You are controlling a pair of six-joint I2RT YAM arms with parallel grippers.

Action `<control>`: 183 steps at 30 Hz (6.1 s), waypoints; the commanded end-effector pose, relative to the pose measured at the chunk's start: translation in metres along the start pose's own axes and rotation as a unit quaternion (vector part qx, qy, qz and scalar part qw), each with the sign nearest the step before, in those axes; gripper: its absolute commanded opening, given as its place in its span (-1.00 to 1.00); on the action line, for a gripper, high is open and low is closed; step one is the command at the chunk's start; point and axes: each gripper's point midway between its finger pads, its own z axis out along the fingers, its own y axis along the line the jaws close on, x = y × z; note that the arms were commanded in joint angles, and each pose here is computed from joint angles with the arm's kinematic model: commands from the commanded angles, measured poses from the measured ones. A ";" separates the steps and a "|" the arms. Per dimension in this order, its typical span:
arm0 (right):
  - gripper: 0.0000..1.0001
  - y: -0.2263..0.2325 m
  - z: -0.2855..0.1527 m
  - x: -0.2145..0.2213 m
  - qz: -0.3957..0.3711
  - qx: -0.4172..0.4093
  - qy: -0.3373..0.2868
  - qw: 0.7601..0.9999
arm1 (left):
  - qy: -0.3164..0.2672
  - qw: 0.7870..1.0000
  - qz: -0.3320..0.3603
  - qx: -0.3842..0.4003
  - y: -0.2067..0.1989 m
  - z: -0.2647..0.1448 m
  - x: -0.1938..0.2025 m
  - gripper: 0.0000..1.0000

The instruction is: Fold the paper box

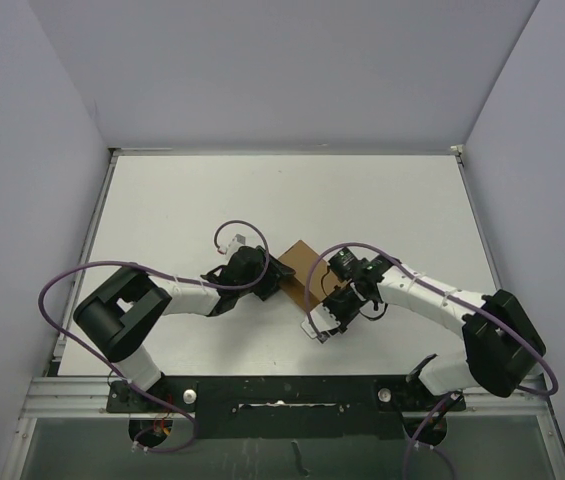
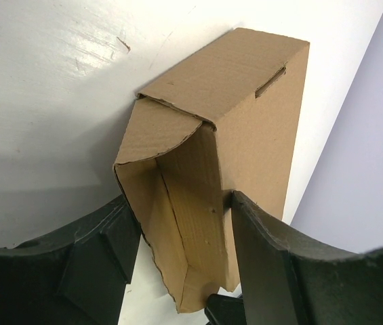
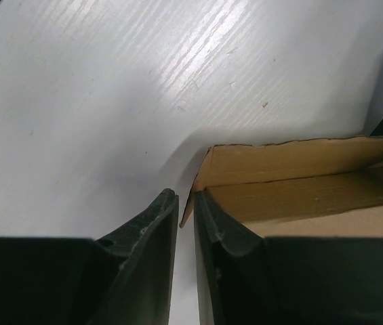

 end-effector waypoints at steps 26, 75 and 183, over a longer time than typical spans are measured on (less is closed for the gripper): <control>-1.00 -0.030 0.004 -0.009 -0.054 -0.035 0.024 0.998 | 0.030 0.998 0.021 -0.056 0.035 0.011 0.011 -0.03; -1.00 -0.026 0.001 -0.024 -0.050 -0.103 0.010 0.993 | 0.038 0.998 0.013 -0.057 0.042 0.014 0.013 -0.04; -0.35 -0.080 -0.034 0.082 0.740 0.054 -0.236 0.627 | -0.017 0.992 0.129 0.004 -0.029 -0.036 0.095 0.59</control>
